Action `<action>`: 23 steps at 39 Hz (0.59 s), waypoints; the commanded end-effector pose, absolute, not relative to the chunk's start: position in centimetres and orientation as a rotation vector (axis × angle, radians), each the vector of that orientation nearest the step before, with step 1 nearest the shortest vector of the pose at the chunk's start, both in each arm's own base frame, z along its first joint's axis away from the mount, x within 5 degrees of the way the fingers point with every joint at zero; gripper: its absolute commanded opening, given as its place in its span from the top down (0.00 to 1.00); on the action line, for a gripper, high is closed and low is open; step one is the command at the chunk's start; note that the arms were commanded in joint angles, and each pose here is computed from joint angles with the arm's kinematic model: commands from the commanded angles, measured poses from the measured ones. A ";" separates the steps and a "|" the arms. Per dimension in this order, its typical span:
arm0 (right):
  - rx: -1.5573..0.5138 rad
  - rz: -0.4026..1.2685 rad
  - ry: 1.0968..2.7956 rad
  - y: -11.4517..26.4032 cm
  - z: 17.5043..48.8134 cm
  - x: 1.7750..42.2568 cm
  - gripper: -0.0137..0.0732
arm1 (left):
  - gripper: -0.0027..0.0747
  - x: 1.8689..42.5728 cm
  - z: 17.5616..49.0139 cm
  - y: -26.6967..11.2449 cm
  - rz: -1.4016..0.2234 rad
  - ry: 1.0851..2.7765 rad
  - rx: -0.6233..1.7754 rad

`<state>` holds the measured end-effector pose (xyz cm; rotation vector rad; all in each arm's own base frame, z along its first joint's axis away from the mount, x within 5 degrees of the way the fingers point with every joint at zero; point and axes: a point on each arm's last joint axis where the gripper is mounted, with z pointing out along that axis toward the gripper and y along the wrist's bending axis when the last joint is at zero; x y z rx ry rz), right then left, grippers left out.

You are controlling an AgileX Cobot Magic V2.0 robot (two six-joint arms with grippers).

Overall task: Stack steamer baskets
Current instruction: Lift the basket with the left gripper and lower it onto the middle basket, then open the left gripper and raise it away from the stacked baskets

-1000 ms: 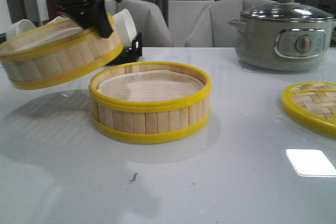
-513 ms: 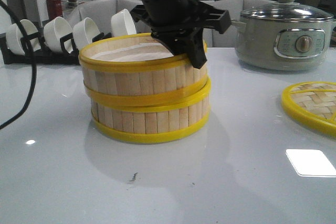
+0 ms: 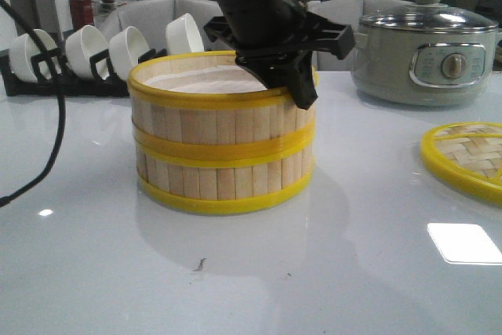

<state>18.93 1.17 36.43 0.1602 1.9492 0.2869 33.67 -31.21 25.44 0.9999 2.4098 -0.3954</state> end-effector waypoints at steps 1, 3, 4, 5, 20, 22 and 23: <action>0.163 0.271 1.835 0.9 38.4 19.0 0.19 | 0.82 33.6 29.0 -31.3 -0.437 2.272 0.947; 0.163 0.271 1.835 0.9 38.4 19.0 0.19 | 0.71 33.6 29.0 -31.3 -0.437 2.272 0.947; 0.163 0.271 1.835 0.9 38.4 19.0 0.19 | 0.66 33.6 29.0 -31.3 -0.437 2.272 0.947; 0.163 0.271 1.835 0.9 38.4 19.0 0.19 | 0.61 33.6 29.0 -31.3 -0.437 2.272 0.947; 0.164 0.272 1.846 0.9 38.1 19.0 0.19 | 0.37 33.6 33.2 -30.6 -0.391 2.155 0.941; 0.164 0.272 1.852 0.9 37.9 19.0 0.19 | 0.37 33.6 34.7 -30.3 -0.389 2.129 0.930; 0.165 0.271 1.855 0.9 37.8 19.0 0.19 | 0.37 33.6 35.7 -30.1 -0.394 2.113 0.922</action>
